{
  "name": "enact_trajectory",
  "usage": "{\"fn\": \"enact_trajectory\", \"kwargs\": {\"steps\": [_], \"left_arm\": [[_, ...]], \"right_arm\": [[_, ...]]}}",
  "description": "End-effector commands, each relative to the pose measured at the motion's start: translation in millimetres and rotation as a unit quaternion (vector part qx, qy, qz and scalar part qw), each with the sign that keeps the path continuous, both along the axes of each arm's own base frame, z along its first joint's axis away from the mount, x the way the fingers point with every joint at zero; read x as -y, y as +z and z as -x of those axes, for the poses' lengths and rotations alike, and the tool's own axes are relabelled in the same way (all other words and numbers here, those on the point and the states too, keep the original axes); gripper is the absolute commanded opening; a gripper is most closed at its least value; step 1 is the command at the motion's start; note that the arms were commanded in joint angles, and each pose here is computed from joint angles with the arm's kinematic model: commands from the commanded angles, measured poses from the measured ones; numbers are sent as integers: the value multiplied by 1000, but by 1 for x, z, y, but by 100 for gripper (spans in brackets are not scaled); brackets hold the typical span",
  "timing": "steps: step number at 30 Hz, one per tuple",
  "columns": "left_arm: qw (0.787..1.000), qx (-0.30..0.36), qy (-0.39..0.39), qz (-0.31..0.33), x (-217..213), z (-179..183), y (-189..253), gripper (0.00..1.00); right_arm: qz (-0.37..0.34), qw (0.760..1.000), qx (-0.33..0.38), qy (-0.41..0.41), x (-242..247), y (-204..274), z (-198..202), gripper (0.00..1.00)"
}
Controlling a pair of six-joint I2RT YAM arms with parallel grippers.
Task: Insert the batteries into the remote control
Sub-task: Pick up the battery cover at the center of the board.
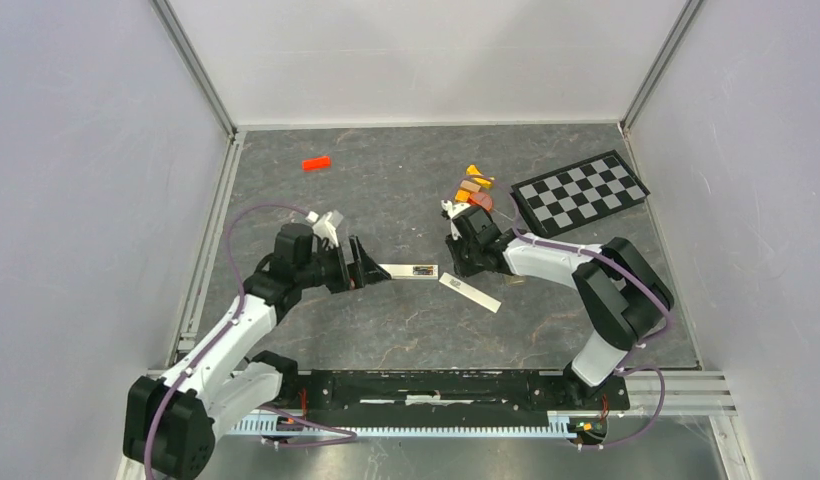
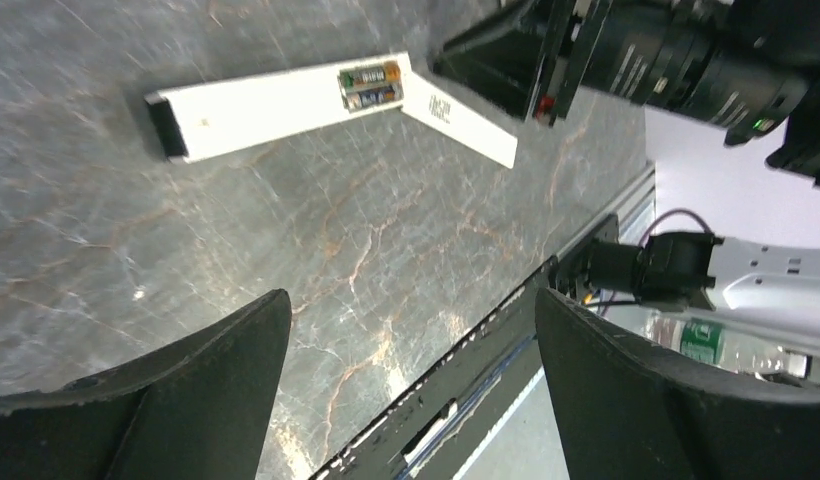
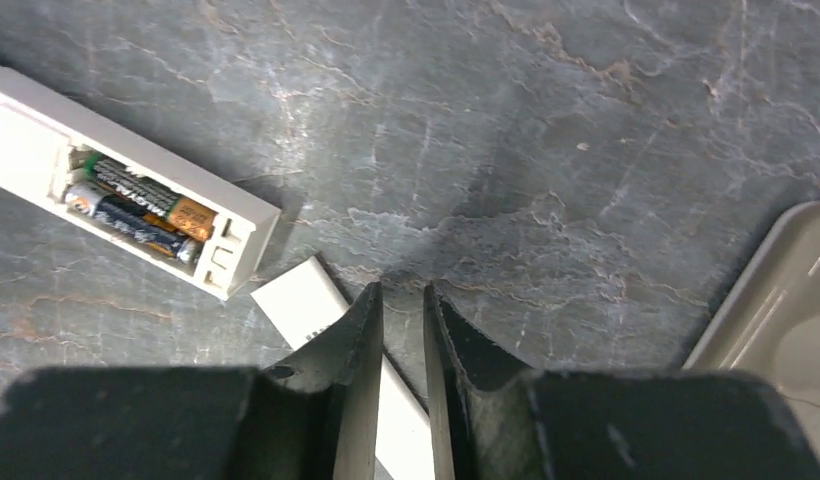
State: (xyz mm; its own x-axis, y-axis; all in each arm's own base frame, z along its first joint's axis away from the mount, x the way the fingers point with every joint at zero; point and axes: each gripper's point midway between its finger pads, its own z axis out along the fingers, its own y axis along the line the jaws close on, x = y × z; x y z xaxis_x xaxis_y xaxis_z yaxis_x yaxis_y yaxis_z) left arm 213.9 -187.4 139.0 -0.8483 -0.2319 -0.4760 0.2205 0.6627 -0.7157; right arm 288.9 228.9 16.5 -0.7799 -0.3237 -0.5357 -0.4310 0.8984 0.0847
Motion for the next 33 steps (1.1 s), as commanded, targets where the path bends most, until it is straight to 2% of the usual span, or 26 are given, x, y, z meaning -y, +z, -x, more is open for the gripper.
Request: {"fn": "enact_trajectory", "kwargs": {"steps": [1, 8, 12, 15, 20, 22, 27, 30, 33], "left_arm": [[999, 9, -22, 43, 25, 5, 3, 95], [999, -21, -3, 34, 55, 10, -22, 89], [998, -41, 17, 48, 65, 8, -35, 87], [998, -23, 29, 56, 72, 1, -40, 87], [997, -23, 42, 54, 87, -5, -57, 85], [997, -30, 48, 50, 94, -4, -63, 83], [995, -31, 85, 41, 102, -16, -71, 73], [994, -31, 94, 38, 107, -25, -75, 71], [995, -42, 85, 42, 117, -26, -80, 65]], "right_arm": [[-43, 996, -36, 69, -15, -10, 27, 25], [-62, 987, -50, 137, -7, -2, 62, 22], [-58, 994, -32, 91, 0, 6, 55, 26], [-81, 996, 0, 46, 0, 25, 45, 34], [-77, 986, 63, -133, 46, 51, 38, 63], [-72, 978, 77, -180, 65, 54, 44, 69], [-69, 969, 72, -228, 90, 46, 62, 69], [-80, 967, 60, -235, 90, 37, 67, 66], [-90, 968, 46, -229, 87, 27, 71, 58]]}}
